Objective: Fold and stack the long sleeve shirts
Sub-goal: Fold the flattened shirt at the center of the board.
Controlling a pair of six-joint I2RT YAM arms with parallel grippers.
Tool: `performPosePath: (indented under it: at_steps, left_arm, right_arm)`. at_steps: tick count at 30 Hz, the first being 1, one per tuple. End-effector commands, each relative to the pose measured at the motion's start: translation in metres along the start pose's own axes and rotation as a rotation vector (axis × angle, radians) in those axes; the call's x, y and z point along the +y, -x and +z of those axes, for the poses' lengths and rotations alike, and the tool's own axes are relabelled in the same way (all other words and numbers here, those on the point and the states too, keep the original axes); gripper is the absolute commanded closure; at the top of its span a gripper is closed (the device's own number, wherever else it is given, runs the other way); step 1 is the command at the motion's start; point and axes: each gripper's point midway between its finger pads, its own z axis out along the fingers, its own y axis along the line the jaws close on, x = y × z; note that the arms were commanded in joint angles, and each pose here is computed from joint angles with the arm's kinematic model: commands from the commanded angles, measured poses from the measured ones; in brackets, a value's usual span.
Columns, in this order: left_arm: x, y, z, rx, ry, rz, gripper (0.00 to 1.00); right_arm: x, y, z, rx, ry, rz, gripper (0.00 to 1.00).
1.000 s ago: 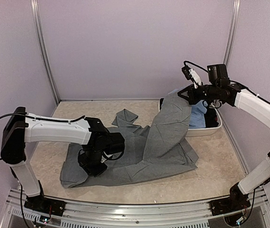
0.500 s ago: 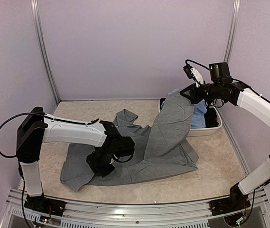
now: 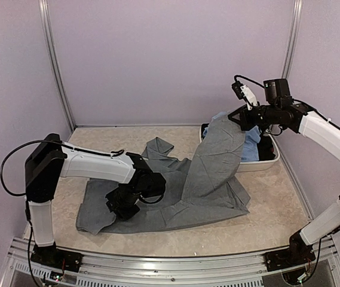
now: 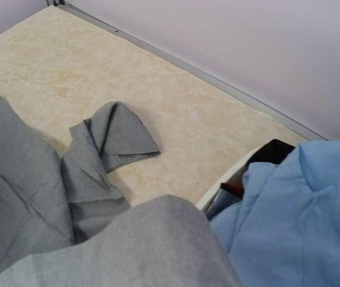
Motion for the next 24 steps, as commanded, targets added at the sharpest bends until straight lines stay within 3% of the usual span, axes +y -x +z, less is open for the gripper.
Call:
performPosePath:
  at_steps: [1, 14, 24]
  left_arm:
    - [0.013, -0.006, 0.011, 0.039, 0.056, -0.028, 0.68]
    - [0.041, -0.02, 0.017, 0.052, 0.069, -0.114, 0.48]
    - [0.058, -0.016, 0.014, 0.041, 0.088, -0.175, 0.46]
  right_arm:
    - [-0.011, -0.008, 0.003, 0.033, -0.048, 0.007, 1.0]
    - [-0.021, -0.013, 0.012, 0.063, -0.085, 0.017, 1.0]
    - [-0.031, -0.021, 0.013, 0.094, -0.14, 0.018, 1.0]
